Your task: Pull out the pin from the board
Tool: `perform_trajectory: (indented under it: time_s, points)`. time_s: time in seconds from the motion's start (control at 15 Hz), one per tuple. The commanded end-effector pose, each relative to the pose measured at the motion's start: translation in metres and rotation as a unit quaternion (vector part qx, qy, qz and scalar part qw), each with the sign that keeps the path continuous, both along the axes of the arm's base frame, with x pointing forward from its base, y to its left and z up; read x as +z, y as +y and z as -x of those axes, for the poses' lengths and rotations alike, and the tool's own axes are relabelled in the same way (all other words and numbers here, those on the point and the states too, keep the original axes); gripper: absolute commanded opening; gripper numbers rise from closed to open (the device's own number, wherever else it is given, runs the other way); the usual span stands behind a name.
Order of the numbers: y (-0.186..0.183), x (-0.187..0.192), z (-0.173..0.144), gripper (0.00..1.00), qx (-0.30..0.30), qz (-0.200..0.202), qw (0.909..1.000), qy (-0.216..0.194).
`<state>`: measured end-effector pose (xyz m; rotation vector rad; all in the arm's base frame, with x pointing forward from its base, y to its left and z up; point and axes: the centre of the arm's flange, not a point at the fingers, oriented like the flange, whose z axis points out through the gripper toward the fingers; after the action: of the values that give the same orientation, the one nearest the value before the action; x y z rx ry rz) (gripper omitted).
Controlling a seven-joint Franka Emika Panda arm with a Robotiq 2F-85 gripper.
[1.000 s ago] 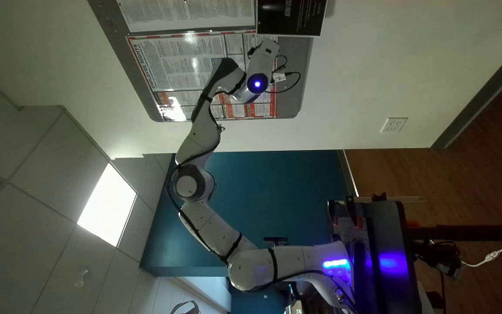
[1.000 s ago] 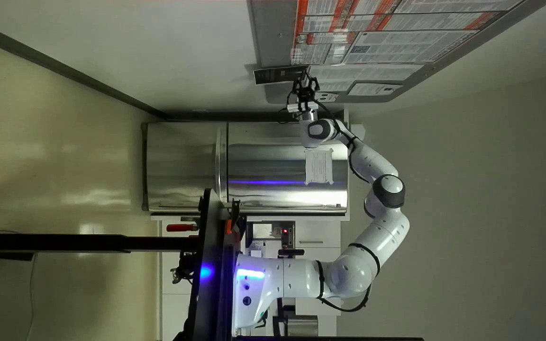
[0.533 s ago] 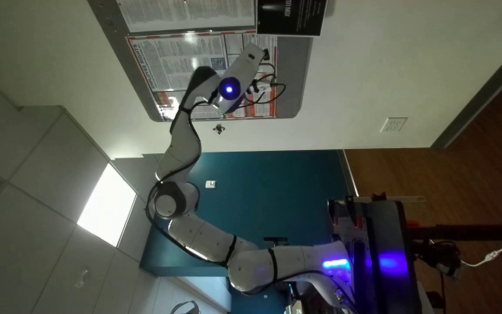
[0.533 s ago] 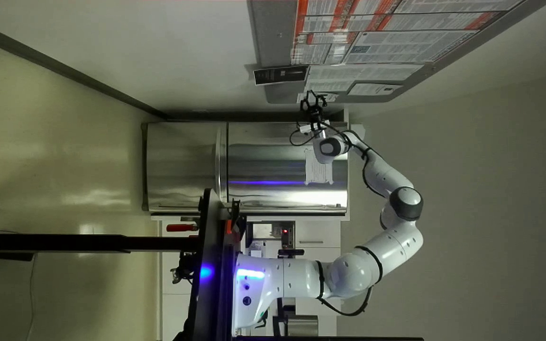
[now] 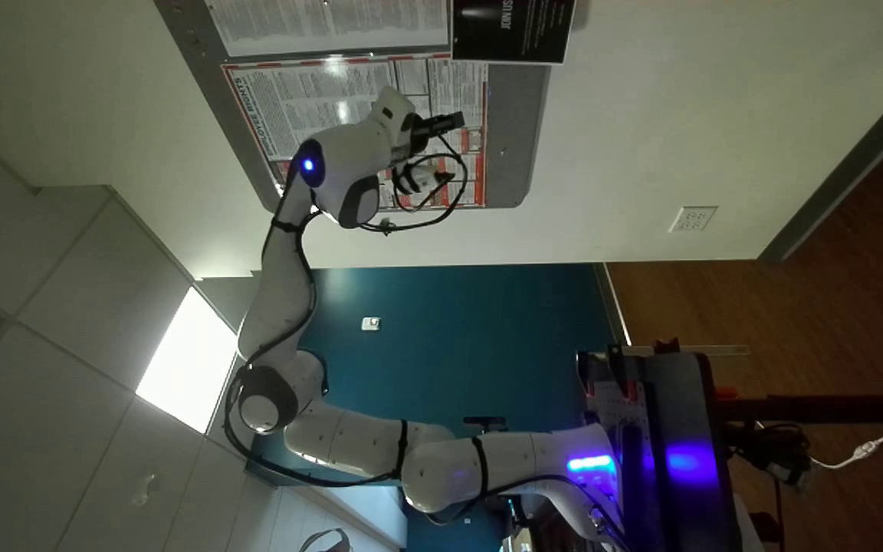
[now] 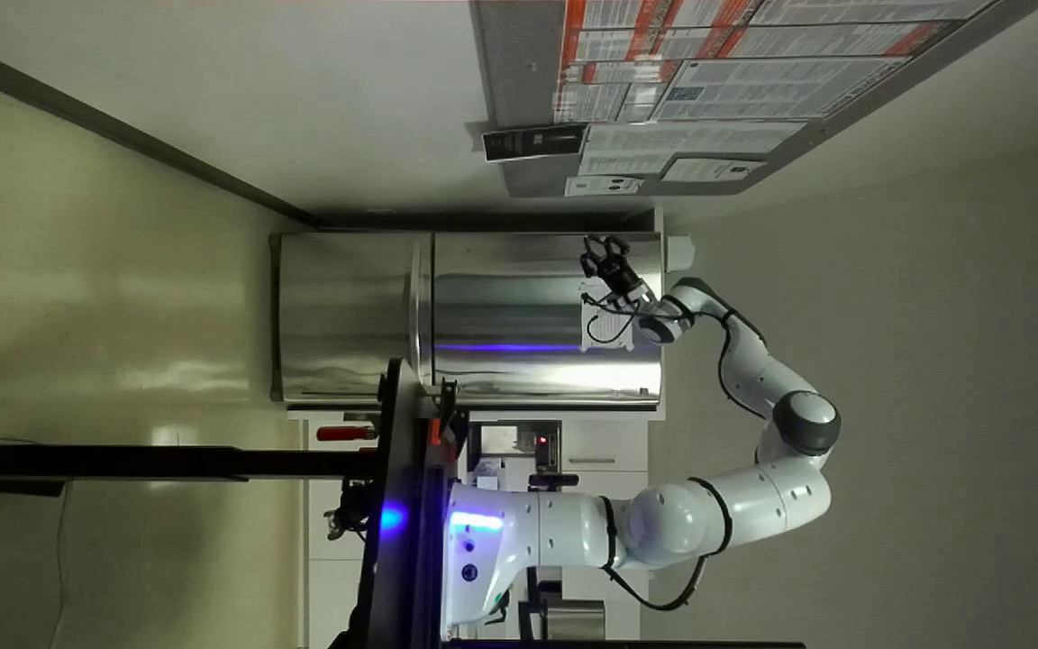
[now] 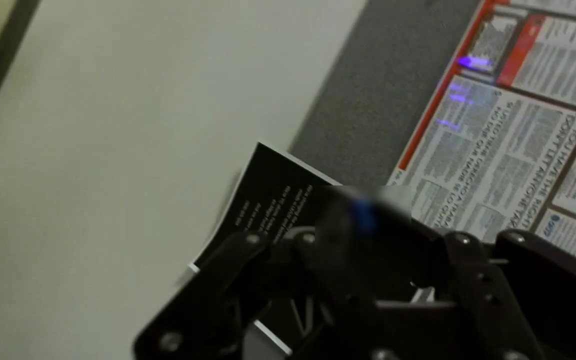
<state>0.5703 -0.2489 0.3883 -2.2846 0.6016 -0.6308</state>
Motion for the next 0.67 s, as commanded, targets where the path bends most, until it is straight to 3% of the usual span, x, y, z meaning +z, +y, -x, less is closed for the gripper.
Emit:
perform_trajectory:
  time_s: [0.0,0.2,0.4,0.6]
  points:
    - [-0.002,0.05,0.035,0.05,0.074,0.04,0.9957,0.039]
    - [-0.007,0.071,0.053,0.05,0.147,0.088,0.9823,0.077]
    - [-0.004,0.086,0.072,0.05,0.218,0.124,0.961,0.118]
    - [0.006,0.091,0.088,0.05,0.271,0.125,0.9442,0.14]
